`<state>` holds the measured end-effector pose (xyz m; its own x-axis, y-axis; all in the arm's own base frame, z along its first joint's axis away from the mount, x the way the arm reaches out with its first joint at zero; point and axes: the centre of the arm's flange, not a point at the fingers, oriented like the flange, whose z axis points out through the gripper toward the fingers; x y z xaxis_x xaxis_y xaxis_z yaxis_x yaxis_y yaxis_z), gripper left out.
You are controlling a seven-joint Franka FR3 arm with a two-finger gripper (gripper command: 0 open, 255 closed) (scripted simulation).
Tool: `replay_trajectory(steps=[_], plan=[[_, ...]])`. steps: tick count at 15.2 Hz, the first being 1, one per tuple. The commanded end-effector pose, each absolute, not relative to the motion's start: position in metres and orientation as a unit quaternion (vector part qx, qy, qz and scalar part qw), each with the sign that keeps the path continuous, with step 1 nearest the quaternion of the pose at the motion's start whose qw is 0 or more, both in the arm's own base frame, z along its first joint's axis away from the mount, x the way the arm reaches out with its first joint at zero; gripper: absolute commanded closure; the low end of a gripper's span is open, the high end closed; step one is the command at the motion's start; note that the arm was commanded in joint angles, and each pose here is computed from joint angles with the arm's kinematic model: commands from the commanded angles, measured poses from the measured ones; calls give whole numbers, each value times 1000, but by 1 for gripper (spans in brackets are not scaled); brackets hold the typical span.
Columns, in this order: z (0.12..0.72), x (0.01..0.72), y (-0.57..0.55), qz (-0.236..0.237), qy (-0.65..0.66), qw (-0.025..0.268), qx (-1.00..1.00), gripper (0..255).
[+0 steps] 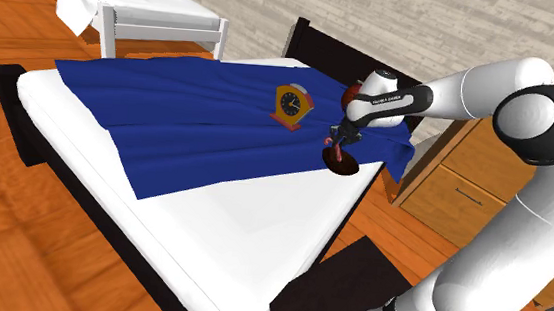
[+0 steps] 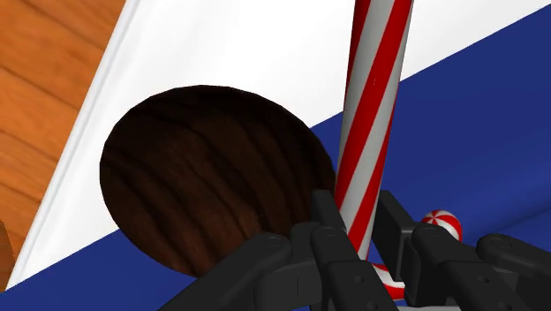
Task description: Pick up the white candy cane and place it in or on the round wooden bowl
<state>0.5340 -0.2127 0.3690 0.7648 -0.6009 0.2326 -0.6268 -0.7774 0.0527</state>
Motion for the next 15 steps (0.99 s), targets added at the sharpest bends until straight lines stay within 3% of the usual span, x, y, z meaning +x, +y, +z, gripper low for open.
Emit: replay_trajectory(steps=[1,6,15], plan=[[371,538,-238,102,-327,64,937,255],[374,548,-302,102,-327,64,937,255],[327,548,-302,102,-327,64,937,255]])
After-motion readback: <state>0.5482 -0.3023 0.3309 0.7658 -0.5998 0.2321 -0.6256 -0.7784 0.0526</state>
